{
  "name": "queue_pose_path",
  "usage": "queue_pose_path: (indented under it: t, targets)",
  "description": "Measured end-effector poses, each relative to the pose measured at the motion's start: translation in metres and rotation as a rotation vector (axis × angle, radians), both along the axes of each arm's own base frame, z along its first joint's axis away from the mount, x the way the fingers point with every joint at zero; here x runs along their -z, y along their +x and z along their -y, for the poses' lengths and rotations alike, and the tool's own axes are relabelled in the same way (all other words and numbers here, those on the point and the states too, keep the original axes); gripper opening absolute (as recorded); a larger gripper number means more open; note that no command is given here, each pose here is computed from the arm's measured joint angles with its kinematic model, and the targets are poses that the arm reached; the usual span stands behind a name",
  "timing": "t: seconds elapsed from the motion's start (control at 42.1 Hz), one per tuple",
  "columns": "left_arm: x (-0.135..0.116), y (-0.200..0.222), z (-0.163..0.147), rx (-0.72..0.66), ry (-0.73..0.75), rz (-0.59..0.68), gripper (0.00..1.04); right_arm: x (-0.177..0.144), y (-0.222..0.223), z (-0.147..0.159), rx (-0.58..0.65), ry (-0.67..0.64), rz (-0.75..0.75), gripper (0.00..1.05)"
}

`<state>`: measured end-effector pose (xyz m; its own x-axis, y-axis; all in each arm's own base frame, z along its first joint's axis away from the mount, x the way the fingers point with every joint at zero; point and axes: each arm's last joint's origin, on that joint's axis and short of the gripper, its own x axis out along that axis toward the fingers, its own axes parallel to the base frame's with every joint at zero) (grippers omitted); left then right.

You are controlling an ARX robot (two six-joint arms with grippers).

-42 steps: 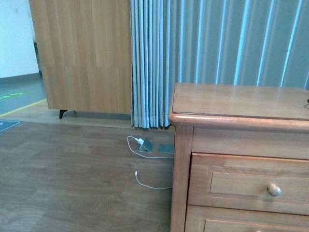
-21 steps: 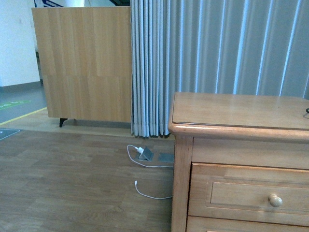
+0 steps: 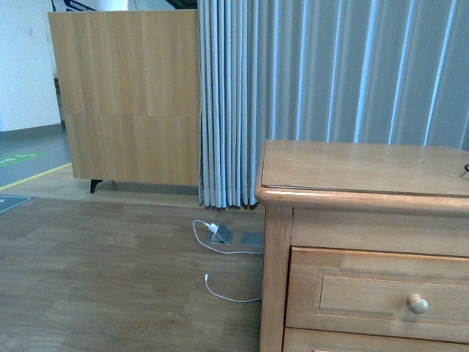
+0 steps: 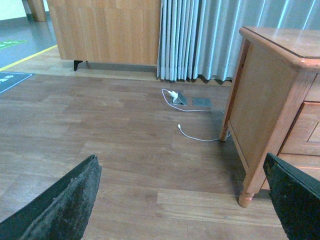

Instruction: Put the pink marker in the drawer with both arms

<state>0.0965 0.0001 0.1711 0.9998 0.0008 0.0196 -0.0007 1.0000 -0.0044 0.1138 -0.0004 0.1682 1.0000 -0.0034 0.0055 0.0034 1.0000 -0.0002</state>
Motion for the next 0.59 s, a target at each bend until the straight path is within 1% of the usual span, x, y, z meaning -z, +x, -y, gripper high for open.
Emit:
queue_pose_path:
  t: [0.309,0.38,0.451,0.593]
  targets:
    - [0.0,0.0,0.0,0.0,0.0,0.0,0.99,0.0,-0.006,0.0,-0.001,0.0,0.002,0.01]
    - [0.0,0.0,0.0,0.0,0.0,0.0,0.99,0.005,-0.014,0.0,-0.001,0.0,-0.031,0.01]
    - [0.0,0.0,0.0,0.0,0.0,0.0,0.99,0.003,-0.016,0.0,-0.001,0.0,0.0,0.01]
    - [0.0,0.0,0.0,0.0,0.0,0.0,0.99,0.003,-0.016,0.0,-0.001,0.0,-0.003,0.01]
